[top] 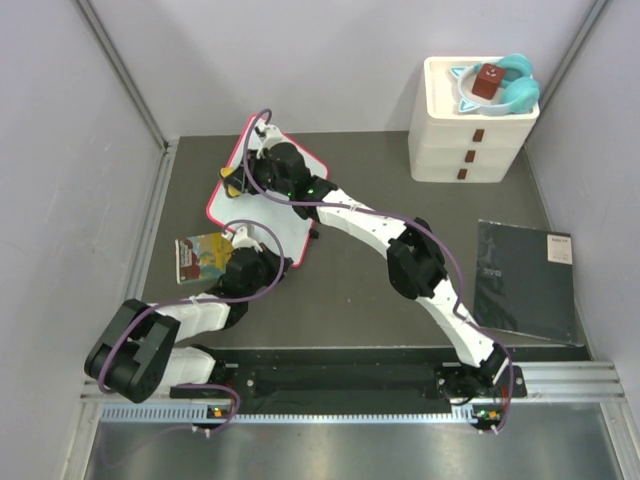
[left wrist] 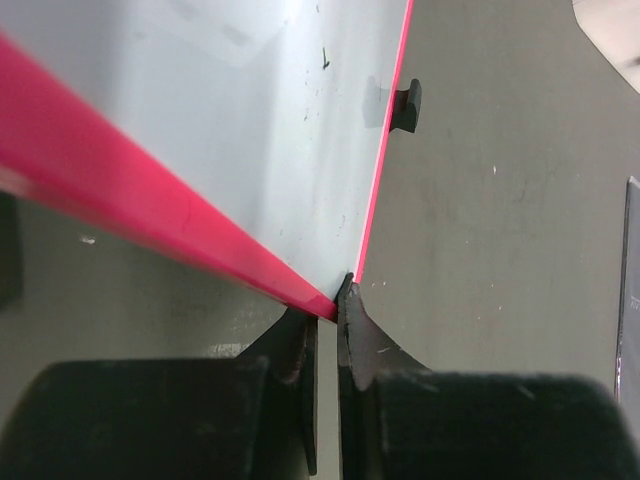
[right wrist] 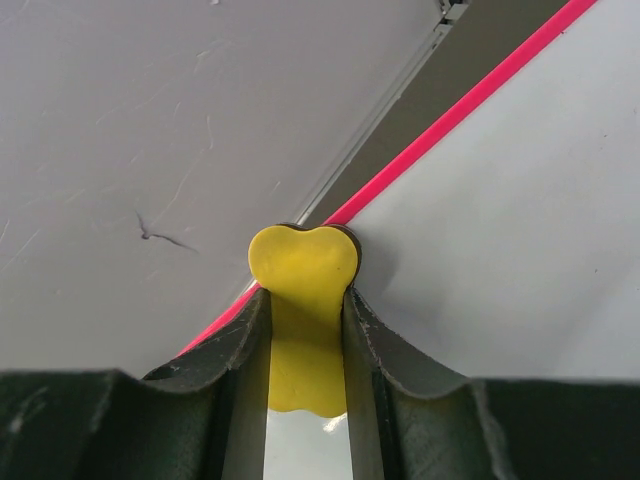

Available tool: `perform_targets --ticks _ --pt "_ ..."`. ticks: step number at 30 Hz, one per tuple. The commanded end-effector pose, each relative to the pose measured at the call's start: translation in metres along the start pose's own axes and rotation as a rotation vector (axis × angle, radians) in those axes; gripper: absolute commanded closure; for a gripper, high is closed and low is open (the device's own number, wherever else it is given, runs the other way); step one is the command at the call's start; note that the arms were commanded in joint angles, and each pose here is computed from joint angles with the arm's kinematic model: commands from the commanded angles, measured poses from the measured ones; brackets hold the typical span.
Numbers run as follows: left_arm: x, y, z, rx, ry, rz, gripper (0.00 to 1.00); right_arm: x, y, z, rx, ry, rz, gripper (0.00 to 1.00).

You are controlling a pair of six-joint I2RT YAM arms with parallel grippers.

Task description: Erase the whiteboard

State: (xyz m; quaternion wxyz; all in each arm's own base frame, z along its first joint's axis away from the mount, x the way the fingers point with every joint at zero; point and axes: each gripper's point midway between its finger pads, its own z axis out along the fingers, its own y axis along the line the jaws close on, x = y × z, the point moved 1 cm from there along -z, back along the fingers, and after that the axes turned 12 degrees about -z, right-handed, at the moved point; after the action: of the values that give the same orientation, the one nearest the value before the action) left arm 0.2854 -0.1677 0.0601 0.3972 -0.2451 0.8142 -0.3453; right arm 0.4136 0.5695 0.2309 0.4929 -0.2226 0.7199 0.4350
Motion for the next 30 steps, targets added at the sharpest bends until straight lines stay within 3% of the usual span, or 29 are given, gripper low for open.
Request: perform_targets --ticks 1,9,19,26,30 --pt "0.060 0.029 -0.020 -0.027 0.281 0.222 1.00 0.014 -0.018 0.009 0.087 0.012 -0.040 1.00" --pt "0.061 0.028 -0.021 -0.019 0.286 0.227 1.00 0.040 -0.097 0.001 0.253 0.068 -0.021 1.00" --pt "0.062 0.027 -0.021 -0.017 0.286 0.232 1.00 0.041 -0.154 -0.004 0.357 0.109 0.008 1.00" --pt "0.061 0.027 -0.021 -0.021 0.276 0.237 1.00 0.062 -0.183 -0.015 0.329 0.205 0.098 1.00" --pt "0.061 0.026 -0.021 -0.021 0.276 0.240 1.00 0.070 -0.167 -0.019 0.250 0.255 0.101 1.00"
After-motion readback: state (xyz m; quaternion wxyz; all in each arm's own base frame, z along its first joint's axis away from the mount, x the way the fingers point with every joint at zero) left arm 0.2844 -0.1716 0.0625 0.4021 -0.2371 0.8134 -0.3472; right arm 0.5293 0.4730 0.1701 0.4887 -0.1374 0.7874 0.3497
